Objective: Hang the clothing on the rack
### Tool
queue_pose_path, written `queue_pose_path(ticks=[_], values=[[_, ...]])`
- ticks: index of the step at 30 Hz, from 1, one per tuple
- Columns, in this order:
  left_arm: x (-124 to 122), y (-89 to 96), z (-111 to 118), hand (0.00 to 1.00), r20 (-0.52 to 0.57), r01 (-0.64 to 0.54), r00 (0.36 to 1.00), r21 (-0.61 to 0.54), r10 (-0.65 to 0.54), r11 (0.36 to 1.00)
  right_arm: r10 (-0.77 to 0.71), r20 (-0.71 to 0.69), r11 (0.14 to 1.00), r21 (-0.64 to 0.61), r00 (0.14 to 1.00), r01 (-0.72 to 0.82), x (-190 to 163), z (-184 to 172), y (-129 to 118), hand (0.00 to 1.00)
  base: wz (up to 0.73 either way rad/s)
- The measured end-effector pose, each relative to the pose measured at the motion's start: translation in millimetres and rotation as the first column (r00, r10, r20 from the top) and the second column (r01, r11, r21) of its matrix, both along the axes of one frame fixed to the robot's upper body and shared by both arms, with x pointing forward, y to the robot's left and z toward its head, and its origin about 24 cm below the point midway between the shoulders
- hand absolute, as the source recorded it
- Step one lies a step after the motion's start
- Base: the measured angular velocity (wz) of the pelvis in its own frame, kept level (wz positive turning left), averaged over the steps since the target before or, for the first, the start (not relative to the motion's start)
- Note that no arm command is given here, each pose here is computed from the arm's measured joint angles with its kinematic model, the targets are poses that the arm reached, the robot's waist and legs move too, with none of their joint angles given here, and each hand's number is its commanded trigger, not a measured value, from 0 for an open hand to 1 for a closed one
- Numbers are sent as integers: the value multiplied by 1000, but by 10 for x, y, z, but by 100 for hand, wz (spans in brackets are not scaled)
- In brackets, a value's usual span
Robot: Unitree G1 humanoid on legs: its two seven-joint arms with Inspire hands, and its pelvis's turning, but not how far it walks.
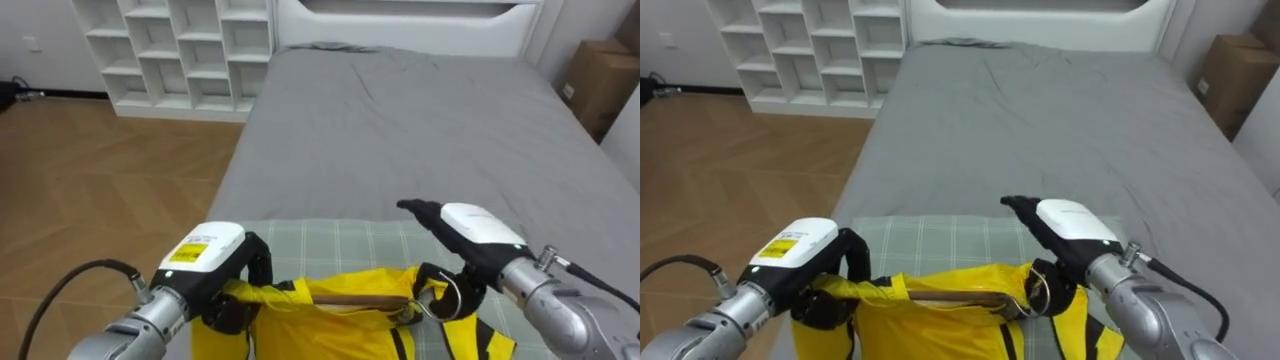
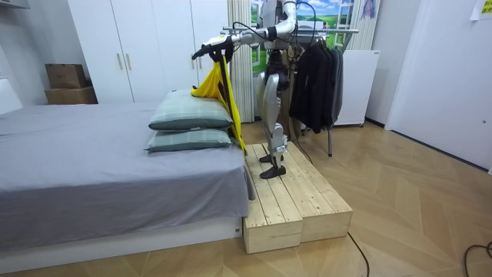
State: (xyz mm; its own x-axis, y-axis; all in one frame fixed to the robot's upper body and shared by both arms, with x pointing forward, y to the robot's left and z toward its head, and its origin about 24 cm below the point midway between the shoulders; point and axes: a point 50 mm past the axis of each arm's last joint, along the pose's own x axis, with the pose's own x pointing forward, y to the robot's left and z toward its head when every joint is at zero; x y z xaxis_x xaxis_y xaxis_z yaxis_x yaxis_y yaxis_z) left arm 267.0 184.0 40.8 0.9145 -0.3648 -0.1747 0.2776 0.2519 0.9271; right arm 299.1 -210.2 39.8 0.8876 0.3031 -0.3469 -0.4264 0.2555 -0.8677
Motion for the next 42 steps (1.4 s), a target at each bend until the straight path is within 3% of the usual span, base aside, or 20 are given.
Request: queue_pose_path(ticks=[9,20,27,35,42], values=[[16,1,7,100,0,0,1000,1,0,1000,-36,-215,999,-47,976,26,-65,-230,-152,0,0],[25,49,-97,100,-41,-28,999,1,28,1000,-65,-313,996,-82,947,41,-136,-407,-214,0,0],[27,54,-95,100,-35,-34,999,-12,34,999,-78,-287,996,-70,955,60,-125,-395,-225,0,0],[17,1,-93,100,3,-17,1000,-28,17,999,-70,-164,993,87,984,85,-66,-278,-122,0,1],[-16,-75,-136,100,10,1,1000,-42,0,999,-184,-109,926,315,977,209,-21,-270,-82,0,0]])
